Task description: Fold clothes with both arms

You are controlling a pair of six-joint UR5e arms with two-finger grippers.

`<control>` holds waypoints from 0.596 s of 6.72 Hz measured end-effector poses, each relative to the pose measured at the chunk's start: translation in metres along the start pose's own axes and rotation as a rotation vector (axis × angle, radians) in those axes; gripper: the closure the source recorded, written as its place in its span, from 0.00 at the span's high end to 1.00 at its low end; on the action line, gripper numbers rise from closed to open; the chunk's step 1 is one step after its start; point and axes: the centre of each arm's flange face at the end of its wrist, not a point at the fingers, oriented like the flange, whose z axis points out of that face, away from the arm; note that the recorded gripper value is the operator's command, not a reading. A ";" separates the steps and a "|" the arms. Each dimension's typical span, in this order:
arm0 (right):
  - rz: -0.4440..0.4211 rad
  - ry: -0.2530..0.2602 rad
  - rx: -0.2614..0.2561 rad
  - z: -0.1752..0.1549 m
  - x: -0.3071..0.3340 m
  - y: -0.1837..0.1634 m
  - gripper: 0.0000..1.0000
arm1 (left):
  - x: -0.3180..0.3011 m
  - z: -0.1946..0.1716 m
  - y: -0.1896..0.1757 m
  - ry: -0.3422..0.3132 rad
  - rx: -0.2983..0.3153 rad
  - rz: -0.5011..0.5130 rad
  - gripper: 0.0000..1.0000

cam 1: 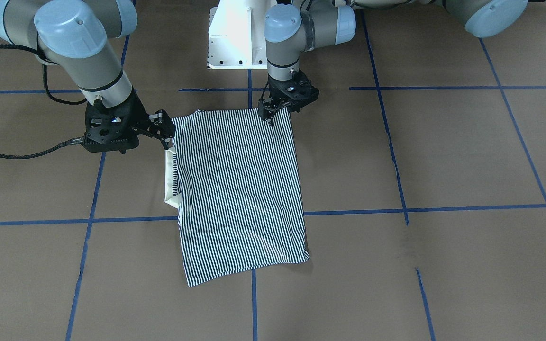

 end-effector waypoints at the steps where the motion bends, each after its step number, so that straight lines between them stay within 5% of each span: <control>1: 0.000 0.000 0.000 0.000 0.000 0.000 1.00 | -0.002 0.001 0.009 -0.003 -0.009 0.004 0.96; 4: 0.001 0.000 -0.001 -0.001 0.000 0.001 1.00 | -0.007 0.001 0.030 -0.005 -0.031 0.006 0.80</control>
